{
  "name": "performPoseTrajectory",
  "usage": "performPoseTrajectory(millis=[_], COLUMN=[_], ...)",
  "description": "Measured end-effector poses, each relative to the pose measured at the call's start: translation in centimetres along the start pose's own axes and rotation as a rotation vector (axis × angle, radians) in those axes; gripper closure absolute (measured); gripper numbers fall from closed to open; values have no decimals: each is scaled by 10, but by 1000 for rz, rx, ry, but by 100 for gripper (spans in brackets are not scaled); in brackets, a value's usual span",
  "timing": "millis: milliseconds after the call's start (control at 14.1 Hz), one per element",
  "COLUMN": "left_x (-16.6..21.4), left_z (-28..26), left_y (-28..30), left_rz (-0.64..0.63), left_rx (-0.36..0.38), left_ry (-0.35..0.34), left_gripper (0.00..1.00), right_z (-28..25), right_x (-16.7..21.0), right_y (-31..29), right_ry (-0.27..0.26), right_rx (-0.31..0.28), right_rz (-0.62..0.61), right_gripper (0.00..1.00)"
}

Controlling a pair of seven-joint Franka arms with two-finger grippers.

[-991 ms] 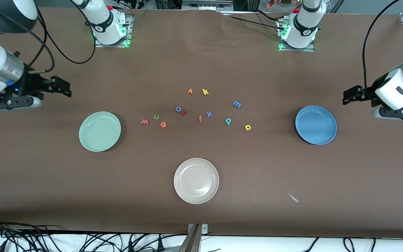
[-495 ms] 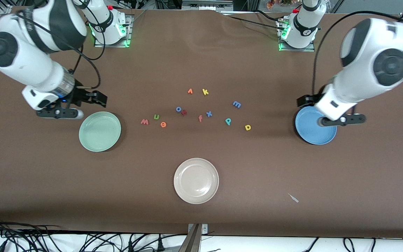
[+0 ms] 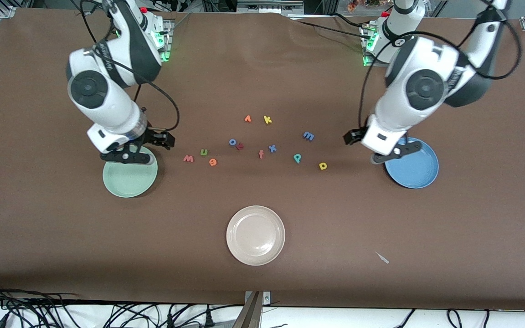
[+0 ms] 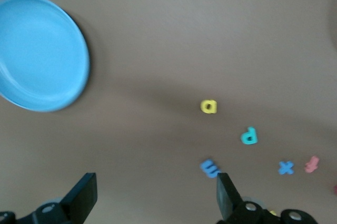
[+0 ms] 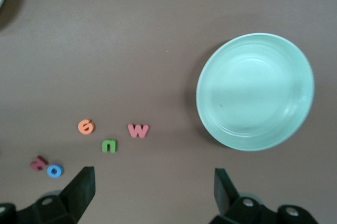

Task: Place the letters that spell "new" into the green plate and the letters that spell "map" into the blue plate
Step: 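Reach the left gripper and the right gripper toward the foam letters, then grasp the blue m with the left gripper while the right gripper grasps w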

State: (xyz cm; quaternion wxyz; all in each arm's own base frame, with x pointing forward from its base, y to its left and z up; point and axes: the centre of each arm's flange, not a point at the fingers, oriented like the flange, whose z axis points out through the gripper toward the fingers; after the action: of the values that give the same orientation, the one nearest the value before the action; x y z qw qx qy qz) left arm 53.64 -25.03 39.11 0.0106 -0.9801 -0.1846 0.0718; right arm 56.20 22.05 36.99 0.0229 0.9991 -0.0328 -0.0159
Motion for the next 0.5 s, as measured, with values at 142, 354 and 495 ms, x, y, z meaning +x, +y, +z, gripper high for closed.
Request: performPoseTrajectory(millis=[142, 354, 495], left_x=[-26, -62, -84], left_z=[35, 84, 107], left_y=[17, 27, 32], left_rz=[-59, -139, -213], left_rx=[-35, -81, -105], left_ry=[26, 49, 71], left_gripper=[0, 0, 0], right_z=[30, 63, 78], right_x=[-5, -19, -28], right_y=[-4, -10, -21], right_ry=[26, 55, 75], right_rx=[14, 33, 46], right_rz=[-10, -30, -52], right_gripper=[0, 0, 0])
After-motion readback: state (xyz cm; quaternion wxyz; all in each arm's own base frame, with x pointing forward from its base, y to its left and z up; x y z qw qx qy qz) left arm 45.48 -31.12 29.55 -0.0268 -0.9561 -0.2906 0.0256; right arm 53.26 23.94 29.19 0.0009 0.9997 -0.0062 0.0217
